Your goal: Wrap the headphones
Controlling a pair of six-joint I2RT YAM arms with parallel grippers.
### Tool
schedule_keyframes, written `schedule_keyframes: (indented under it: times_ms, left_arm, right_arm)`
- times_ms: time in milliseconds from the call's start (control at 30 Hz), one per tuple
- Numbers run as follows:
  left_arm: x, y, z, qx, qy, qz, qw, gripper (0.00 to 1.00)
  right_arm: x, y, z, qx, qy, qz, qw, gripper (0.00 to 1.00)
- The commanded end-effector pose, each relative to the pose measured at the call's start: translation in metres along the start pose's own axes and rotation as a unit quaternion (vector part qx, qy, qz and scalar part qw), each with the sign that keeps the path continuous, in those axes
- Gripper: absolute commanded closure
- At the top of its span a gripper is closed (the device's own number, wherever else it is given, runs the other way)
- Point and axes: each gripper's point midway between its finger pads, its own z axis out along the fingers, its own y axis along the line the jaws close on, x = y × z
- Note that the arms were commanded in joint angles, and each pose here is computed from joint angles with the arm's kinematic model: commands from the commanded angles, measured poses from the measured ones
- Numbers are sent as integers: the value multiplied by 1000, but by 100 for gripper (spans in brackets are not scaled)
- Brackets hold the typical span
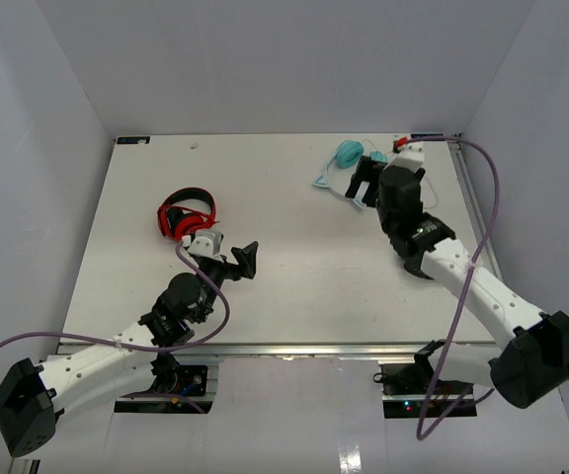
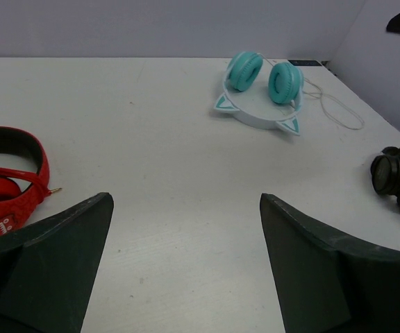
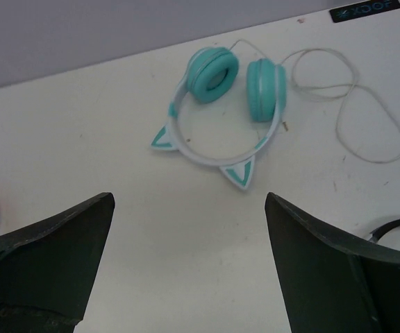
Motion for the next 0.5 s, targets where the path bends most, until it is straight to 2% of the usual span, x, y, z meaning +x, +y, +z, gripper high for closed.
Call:
schedule_keyframes:
  times_ms: [0, 100, 200, 400, 467]
  left_arm:
    - [0, 22, -3, -58, -6, -1, 998, 2]
    - [0, 20, -2, -55, -3, -2, 999, 2]
    - [6, 20, -1, -56, 5, 0, 998, 2]
    - [9, 21, 0, -60, 10, 5, 998, 2]
    - [9, 21, 0, -58, 11, 4, 998, 2]
  right_arm:
    - [-21, -14, 48, 11, 19, 31, 999, 5]
    - [-36, -28, 85, 58, 28, 31, 997, 6]
    - [-20, -46, 118, 96, 48, 23, 994, 8]
    - [13, -73, 174, 125, 97, -5, 987, 23]
    - [13, -80, 186, 132, 100, -17, 986, 26]
